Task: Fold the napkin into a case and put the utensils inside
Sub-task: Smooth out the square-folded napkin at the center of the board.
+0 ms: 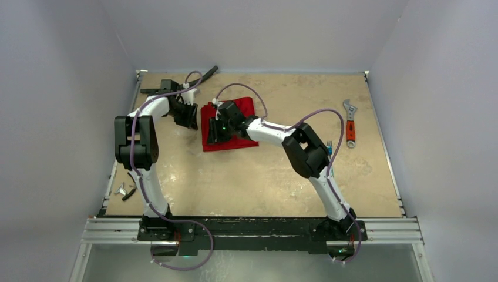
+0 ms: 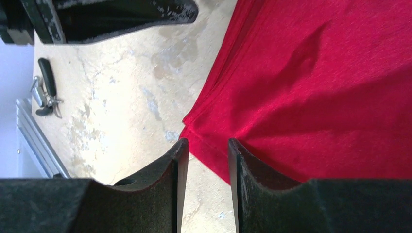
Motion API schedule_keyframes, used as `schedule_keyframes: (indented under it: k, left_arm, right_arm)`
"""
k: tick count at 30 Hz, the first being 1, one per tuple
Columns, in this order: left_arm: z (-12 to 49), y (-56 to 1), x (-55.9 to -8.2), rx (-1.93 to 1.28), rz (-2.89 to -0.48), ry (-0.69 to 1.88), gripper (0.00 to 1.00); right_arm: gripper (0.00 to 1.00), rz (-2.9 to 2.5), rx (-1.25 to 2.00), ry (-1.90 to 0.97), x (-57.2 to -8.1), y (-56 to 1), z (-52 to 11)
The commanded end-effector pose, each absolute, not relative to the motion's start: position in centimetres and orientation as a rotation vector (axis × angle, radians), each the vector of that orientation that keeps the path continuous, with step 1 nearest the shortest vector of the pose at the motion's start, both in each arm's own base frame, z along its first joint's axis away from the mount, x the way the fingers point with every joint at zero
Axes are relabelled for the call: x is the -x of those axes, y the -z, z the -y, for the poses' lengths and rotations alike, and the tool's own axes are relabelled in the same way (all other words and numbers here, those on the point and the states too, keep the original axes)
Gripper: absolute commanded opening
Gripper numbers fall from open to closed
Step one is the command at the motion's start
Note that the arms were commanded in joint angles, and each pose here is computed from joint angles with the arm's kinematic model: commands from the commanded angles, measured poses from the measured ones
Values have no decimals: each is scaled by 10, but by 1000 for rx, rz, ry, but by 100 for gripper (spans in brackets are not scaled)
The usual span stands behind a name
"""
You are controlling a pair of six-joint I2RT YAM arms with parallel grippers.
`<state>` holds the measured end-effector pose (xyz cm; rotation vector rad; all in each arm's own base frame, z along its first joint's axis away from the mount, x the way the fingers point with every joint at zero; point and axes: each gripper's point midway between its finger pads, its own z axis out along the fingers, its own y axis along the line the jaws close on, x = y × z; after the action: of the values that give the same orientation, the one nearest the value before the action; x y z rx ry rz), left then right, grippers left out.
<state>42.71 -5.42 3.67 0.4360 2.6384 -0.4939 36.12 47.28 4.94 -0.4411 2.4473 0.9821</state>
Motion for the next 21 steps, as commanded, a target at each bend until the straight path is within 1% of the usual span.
schedule_keyframes:
  k: [1, 3, 6, 10, 12, 16, 19, 21]
  left_arm:
    - [57, -67, -434, -441, -2568, 510, 30]
    - [56, -67, -435, -440, -2568, 505, 30]
    - [56, -73, -437, -439, -2559, 505, 30]
    - [58, -87, -440, -448, -2537, 500, 30]
    - [60, -94, -440, -454, -2527, 508, 30]
    - [75, -107, -439, -452, -2497, 544, 30]
    - [101, -103, -426, -509, -2495, 575, 30]
    - [116, -94, -415, -565, -2507, 567, 30]
  right_arm:
    - [39, -2426, 453, -1092, -352, -65, -481]
    - [40, -2455, 466, -1160, -342, -66, -484]
    - [41, -2459, 472, -1230, -345, -73, -482]
    - [43, -2410, 425, -1323, -368, -104, -465]
    - [43, -2348, 390, -1343, -391, -130, -449]
    - [42, -2275, 295, -1214, -449, -161, -408]
    - [39, -2294, 186, -1020, -496, -147, -371]
    - [35, -2309, 122, -995, -517, -133, -350]
